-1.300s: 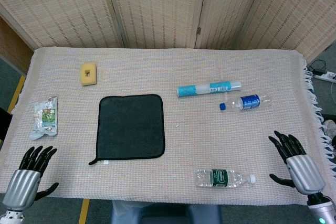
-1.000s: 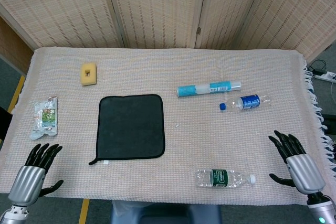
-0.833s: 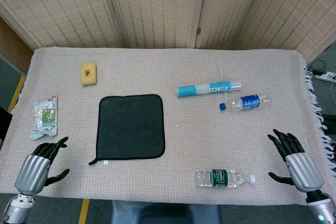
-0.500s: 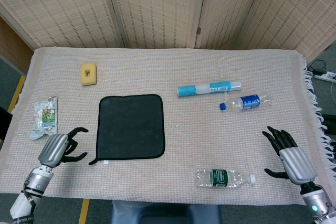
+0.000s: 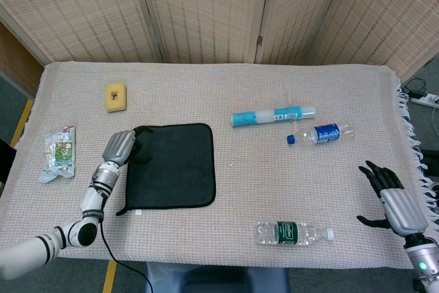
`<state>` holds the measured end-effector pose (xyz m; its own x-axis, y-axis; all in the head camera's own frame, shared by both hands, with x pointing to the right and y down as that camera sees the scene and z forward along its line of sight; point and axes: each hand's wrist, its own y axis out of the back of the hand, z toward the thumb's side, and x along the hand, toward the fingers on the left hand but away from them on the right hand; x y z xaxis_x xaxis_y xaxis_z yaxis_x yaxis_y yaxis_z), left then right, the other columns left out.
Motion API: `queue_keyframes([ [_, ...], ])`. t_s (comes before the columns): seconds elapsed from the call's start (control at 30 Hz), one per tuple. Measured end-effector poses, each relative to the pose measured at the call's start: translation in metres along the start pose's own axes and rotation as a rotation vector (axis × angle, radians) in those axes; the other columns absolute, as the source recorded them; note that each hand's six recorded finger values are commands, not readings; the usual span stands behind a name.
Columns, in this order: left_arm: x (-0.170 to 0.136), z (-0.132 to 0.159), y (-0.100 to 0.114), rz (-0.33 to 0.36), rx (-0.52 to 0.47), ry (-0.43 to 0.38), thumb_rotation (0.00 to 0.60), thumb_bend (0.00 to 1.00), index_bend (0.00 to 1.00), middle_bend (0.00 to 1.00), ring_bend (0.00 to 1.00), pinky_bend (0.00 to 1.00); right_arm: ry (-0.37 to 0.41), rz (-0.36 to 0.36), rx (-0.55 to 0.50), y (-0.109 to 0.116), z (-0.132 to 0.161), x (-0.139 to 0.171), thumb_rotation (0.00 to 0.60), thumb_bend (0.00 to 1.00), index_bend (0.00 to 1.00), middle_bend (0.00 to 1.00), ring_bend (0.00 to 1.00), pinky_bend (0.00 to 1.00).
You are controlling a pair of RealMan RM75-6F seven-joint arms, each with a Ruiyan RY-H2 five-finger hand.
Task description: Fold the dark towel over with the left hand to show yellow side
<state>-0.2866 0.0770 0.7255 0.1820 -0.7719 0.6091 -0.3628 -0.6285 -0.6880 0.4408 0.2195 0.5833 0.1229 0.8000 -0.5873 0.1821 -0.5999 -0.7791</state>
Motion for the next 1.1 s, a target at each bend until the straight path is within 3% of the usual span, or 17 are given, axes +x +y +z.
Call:
queue_keyframes([
  [0.27, 0.046, -0.005, -0.009, 0.019, -0.031, 0.045, 0.600, 0.30, 0.38, 1.00, 1.00, 1.00, -0.064, -0.011, -0.023, 0.006, -0.019, 0.001, 0.600, 0.12, 0.00, 0.00, 0.00, 0.00],
  [0.53, 0.076, -0.015, -0.027, -0.072, -0.034, 0.121, 0.600, 0.31, 0.31, 1.00, 1.00, 1.00, -0.110, -0.024, -0.037, 0.009, -0.031, 0.002, 0.600, 0.12, 0.00, 0.00, 0.00, 0.00],
  [1.1, 0.100, -0.010, -0.028, -0.088, -0.105, 0.168, 0.600, 0.46, 0.39, 1.00, 1.00, 1.00, -0.139, -0.034, -0.047, 0.013, -0.040, 0.004, 0.600, 0.12, 0.00, 0.00, 0.00, 0.00],
])
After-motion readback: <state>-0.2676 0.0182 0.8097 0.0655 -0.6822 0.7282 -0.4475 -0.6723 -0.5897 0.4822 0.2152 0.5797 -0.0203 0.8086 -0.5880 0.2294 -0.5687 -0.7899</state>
